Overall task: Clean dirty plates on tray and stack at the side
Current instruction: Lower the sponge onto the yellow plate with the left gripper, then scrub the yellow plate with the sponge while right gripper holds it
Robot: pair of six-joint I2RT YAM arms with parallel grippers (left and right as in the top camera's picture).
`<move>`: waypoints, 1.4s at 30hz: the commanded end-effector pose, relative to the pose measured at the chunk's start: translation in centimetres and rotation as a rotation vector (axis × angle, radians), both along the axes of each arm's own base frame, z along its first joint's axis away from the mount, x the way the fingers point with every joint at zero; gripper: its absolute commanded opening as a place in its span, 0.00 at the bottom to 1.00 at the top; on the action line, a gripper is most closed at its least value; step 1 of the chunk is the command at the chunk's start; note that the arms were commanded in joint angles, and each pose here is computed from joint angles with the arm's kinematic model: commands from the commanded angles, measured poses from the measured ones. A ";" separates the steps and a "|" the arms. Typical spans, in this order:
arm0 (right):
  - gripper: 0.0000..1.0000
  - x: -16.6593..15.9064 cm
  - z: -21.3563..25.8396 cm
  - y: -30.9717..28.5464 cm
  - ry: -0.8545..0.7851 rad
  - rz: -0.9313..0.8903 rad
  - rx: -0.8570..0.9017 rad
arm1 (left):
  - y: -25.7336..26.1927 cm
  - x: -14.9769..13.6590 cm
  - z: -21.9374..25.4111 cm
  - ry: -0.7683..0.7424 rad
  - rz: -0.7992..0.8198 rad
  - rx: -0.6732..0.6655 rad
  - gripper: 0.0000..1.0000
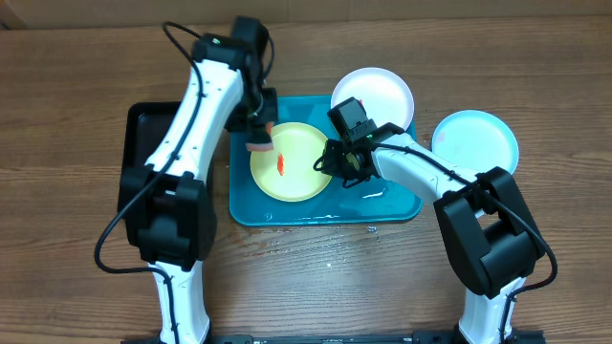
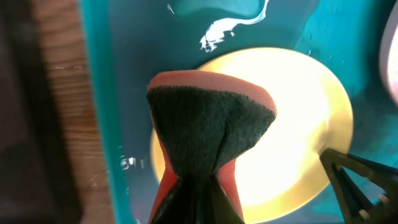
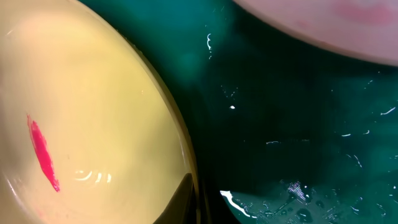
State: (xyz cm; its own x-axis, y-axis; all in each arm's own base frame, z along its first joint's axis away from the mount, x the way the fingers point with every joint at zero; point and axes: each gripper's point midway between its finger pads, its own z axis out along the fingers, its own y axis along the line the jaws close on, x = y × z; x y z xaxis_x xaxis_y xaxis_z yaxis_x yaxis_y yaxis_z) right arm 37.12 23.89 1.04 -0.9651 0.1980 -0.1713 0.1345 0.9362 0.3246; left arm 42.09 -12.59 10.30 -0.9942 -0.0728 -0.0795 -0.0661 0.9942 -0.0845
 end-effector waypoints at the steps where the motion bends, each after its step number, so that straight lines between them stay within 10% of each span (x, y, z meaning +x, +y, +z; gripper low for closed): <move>1: 0.04 0.7 0.2 -0.3 -0.008 -0.029 -0.007 | -1.6 -1.1 -1.6 0.024 -0.036 -0.011 0.04; 18: 0.04 0.7 0.1 -0.3 -0.006 -0.029 -0.009 | -2.2 -3.8 -9.3 0.060 -0.073 -0.009 0.04; 34: 0.04 0.9 0.1 -0.5 -0.015 -0.034 -0.020 | -8.1 -2.4 -7.4 -0.028 -0.304 -0.323 0.04; 42: 0.04 0.7 0.0 -0.6 -0.012 -0.035 -0.026 | -1.6 0.6 -7.7 -0.103 -0.109 0.030 0.04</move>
State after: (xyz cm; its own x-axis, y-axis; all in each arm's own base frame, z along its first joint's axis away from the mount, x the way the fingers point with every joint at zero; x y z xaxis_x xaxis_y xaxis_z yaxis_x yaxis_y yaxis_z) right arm 37.19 23.50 0.96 -0.9621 0.2134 -0.1695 0.1522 0.9367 0.3154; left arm 40.65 -18.28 2.37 -0.9839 0.1273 -0.1258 0.1568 0.9520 -0.2631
